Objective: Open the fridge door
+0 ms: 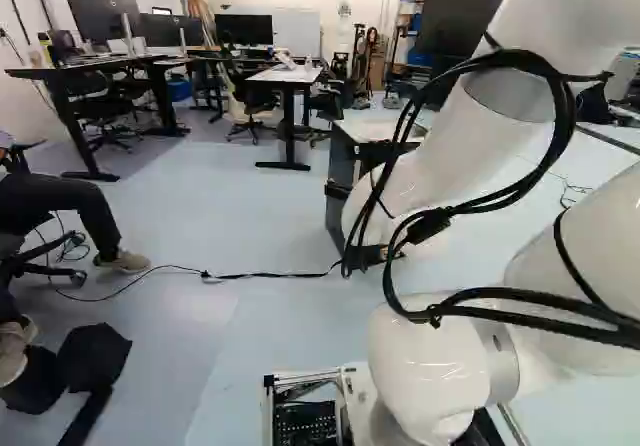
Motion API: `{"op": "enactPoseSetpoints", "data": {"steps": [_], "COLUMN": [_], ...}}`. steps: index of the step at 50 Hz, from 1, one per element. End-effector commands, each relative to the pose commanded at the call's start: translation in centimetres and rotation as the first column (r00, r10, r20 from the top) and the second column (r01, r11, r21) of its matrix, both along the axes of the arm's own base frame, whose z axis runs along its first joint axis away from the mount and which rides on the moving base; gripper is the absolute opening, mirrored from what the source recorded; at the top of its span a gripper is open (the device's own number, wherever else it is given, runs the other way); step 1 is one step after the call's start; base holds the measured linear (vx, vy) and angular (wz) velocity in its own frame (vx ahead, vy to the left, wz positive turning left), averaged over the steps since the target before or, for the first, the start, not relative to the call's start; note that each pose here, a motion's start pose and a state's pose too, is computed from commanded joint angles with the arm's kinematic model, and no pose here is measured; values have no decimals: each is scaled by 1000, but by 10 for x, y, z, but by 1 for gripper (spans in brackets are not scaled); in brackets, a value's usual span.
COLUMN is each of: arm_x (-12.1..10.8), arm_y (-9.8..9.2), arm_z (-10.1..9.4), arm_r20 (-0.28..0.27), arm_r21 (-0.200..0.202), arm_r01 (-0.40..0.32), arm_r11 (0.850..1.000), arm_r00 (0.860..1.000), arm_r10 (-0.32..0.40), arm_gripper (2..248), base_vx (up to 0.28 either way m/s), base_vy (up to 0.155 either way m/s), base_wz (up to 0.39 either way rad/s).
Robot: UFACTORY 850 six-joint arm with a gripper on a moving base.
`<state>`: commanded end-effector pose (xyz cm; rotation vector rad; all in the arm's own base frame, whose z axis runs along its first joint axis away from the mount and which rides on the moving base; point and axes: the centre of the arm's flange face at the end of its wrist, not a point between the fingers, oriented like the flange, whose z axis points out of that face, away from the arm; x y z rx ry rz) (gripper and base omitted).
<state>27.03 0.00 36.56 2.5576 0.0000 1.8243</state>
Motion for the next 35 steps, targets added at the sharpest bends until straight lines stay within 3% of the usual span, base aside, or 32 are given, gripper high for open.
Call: {"op": "enactPoseSetpoints", "data": {"steps": [35], "arm_x": [12], "arm_y": [0], "arm_z": [2], "arm_r20": [-5], "arm_r21": [0], "arm_r01": [0], "arm_r11": [1000], "arm_r00": [1000], "arm_r10": [0], "arm_gripper": [247], "base_vx": [0], "base_vy": [0], "base_wz": [0]}}
